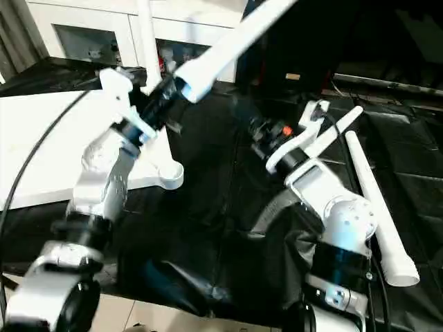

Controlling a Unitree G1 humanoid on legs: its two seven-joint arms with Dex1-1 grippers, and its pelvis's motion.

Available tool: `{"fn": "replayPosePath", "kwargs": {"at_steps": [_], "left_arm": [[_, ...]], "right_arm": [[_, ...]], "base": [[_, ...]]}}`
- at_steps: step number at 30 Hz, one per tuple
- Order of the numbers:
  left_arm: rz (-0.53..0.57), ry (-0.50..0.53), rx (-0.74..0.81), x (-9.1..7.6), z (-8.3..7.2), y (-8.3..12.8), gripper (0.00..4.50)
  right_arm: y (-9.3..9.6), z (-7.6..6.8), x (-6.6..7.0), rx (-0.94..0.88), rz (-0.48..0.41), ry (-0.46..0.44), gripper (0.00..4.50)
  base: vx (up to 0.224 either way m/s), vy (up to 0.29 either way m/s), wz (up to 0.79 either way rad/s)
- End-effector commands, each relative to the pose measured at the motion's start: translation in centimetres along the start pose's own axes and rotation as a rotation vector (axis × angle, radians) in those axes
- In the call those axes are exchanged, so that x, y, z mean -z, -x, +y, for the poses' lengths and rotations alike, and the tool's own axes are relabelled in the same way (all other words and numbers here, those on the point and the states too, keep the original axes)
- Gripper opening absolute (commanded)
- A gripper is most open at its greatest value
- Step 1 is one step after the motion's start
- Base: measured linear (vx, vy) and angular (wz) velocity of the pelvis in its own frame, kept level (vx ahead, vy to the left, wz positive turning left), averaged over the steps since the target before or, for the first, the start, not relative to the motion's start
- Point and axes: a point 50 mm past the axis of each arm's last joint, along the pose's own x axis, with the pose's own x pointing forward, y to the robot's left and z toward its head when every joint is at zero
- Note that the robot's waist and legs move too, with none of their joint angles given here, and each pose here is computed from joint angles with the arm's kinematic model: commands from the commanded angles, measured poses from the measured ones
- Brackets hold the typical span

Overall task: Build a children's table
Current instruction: Pick table leg

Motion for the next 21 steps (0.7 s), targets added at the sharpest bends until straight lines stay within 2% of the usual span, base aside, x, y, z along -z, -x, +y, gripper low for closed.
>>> {"fn": "replayPosePath", "kwargs": {"at_steps": [1,5,7,11,16,17,19,21], "left_arm": [[-0.020,0.014,0.044,-0.4,-0.7,-0.3,0.00],[-0.010,0.045,0.059,-0.1,-1.1,-0.2,0.00],[-0.002,0.086,0.135,0.1,-2.2,0.1,0.00],[0.014,0.128,0.187,0.4,-3.1,0.4,0.00],[0.020,0.131,0.213,0.5,-3.9,0.5,0.00],[0.020,0.130,0.217,0.4,-3.9,0.5,0.00],[0.020,0.131,0.218,0.4,-3.9,0.6,0.00],[0.021,0.126,0.219,0.3,-3.9,0.6,0.00]], "right_arm": [[-0.1,0.6,-0.6,-0.044,-0.011,-0.036,4.48],[-0.2,0.9,-0.8,-0.061,-0.013,-0.047,4.48],[-0.4,0.6,-0.8,-0.033,0.002,-0.064,4.48],[-0.5,1.2,-0.6,-0.072,0.020,-0.090,4.48],[-0.6,1.4,-0.3,-0.092,0.043,-0.109,4.48],[-0.6,1.2,-0.2,-0.077,0.050,-0.112,4.30],[-0.6,1.2,-0.1,-0.072,0.053,-0.114,4.30],[-0.6,1.1,-0.1,-0.072,0.051,-0.122,4.02]], "base": [[0.000,0.000,0.00],[0.000,0.000,0.00],[0.000,0.000,0.00],[0.000,0.000,0.00],[0.000,0.000,0.00],[0.000,0.000,0.00],[0.000,0.000,0.00],[0.000,0.000,0.00]]}}
